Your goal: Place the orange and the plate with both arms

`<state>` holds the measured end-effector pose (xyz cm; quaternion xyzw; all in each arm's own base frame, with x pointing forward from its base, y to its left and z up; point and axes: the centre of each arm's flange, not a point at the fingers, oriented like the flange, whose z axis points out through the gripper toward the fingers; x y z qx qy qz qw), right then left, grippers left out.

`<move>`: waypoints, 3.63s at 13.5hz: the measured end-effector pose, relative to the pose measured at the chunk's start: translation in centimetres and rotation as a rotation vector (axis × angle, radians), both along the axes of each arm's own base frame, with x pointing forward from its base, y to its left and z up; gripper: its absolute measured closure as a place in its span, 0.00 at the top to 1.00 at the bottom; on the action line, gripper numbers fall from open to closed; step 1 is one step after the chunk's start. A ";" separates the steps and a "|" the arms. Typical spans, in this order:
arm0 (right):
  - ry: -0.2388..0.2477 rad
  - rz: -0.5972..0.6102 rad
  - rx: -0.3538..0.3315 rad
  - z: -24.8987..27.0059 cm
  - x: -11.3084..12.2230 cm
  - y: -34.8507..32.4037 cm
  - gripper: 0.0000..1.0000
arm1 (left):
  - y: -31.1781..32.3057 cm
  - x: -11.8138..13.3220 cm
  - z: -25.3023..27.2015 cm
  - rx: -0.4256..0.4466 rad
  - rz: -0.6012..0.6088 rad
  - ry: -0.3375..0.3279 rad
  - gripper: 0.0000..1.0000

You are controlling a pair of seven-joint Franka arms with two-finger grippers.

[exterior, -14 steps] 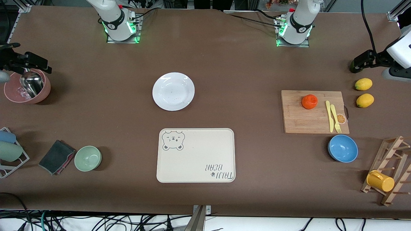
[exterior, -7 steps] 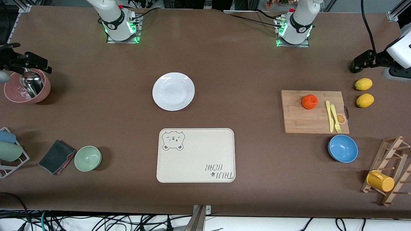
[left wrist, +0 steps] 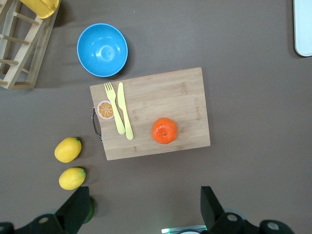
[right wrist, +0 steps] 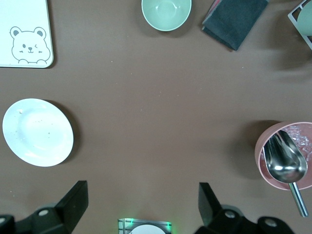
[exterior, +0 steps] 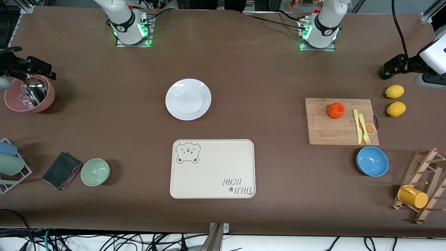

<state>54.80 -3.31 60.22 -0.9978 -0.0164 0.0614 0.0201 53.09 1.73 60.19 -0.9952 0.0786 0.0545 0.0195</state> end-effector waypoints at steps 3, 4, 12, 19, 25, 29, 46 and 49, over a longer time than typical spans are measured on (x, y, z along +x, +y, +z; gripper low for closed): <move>0.001 0.000 0.000 0.0 0.0 0.0 1.00 | 0.0 0.0 0.0 0.000 0.000 0.000 1.00; 0.001 0.000 0.000 0.0 0.0 0.0 1.00 | 0.0 0.0 0.0 0.000 0.000 0.000 1.00; 0.001 0.000 0.000 0.0 0.0 0.0 1.00 | 0.0 0.0 0.0 0.000 0.000 0.001 1.00; 0.003 0.000 0.000 0.0 0.0 0.0 1.00 | -0.3 -0.2 -0.2 0.000 -0.004 0.024 1.00; 0.004 0.000 0.000 0.0 0.0 0.0 1.00 | -0.7 -0.2 -0.6 0.000 -0.011 0.038 1.00; 0.004 0.000 0.000 0.0 0.0 0.0 1.00 | -0.7 -0.2 -0.7 0.000 -0.011 0.040 1.00; 0.006 0.000 0.001 0.0 -0.1 0.0 1.00 | 0.3 -0.2 -34.6 0.026 0.064 0.114 1.00; 0.006 0.000 0.001 -0.1 -0.1 0.0 1.00 | 0.4 -2.3 -37.6 0.027 0.080 0.134 1.00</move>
